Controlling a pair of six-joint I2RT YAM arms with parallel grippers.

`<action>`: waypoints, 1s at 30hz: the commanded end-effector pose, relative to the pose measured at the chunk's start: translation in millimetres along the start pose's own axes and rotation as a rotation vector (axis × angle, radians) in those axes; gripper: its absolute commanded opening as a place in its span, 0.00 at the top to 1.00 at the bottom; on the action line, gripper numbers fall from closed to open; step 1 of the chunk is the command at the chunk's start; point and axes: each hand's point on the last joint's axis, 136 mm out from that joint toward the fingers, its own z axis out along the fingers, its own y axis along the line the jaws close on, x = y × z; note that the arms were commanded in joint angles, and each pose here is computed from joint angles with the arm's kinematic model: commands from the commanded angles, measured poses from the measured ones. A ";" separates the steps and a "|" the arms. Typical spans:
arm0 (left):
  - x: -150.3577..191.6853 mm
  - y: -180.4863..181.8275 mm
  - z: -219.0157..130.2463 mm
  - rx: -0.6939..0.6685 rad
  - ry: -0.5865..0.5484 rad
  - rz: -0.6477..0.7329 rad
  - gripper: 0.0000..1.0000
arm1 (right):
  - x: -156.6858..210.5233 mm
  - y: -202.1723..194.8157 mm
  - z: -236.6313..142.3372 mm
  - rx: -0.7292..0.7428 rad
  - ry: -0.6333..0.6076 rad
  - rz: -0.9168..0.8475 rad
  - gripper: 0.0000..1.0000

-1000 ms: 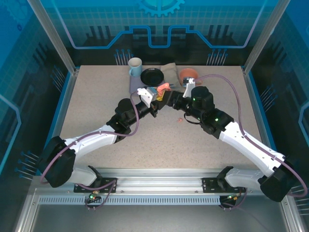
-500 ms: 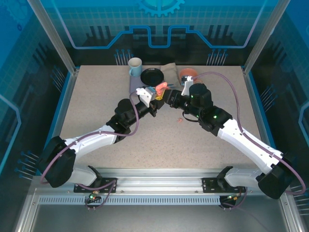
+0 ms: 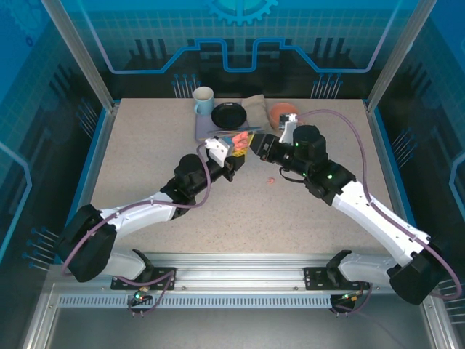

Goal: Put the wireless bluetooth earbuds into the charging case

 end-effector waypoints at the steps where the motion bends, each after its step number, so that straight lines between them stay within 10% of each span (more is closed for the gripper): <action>1: 4.2 17.9 -6.3 -0.085 -0.006 -0.010 1.00 | 0.7 -2.9 -15.3 0.002 0.004 0.020 0.78; 30: 0.4 39.1 -78.3 -0.197 0.027 -0.076 1.00 | 196.3 -182.1 6.4 0.518 0.980 0.245 0.90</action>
